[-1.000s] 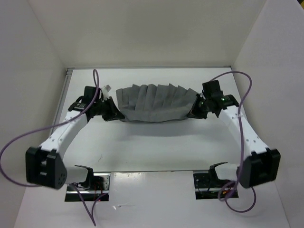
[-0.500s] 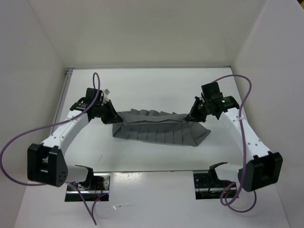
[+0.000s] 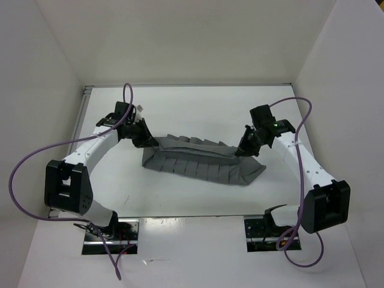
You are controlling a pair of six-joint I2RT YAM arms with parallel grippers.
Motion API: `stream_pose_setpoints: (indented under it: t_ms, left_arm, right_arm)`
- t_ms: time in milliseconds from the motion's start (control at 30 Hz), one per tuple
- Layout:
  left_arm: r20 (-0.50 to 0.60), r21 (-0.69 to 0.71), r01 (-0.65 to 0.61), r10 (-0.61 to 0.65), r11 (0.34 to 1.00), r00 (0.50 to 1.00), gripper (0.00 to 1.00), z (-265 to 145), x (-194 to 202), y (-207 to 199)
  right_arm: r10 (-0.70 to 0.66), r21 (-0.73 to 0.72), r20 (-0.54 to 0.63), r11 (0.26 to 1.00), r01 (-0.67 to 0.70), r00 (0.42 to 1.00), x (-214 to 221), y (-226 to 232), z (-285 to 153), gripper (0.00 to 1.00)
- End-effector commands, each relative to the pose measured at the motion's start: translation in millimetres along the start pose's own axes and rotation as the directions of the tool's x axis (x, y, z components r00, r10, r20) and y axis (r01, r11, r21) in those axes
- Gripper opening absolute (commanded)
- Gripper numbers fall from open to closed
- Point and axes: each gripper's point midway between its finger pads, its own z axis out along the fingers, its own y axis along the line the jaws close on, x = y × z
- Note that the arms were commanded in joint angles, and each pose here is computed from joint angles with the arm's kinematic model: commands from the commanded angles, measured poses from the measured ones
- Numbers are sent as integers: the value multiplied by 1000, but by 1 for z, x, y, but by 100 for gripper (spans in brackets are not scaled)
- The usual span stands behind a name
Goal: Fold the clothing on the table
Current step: Fold the skirt
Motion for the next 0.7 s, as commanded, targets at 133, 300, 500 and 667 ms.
stream_pose_setpoints:
  t_ms: [133,300,500,667]
  left_arm:
    - [148,107,-112,95,988,984,2,-29,-36,-39]
    - [130,78,-141,130,987,983,2,-3,-88,-51]
    - [431,224,-305,187,925,883,1,-93,-184,-137]
    - [625,238,-409,183,881,759,6,-184,-187,-163]
  right_arm:
    - [0,-21,163,1000,4,987,-18,2,-45,0]
    - [-45,69,311,997,25,949,-116,6,-47,0]
    - [-3,-22,709,999,27,705,-230,68,-164,0]
    - [28,-116,825,986,122,564,-218,83,-242,0]
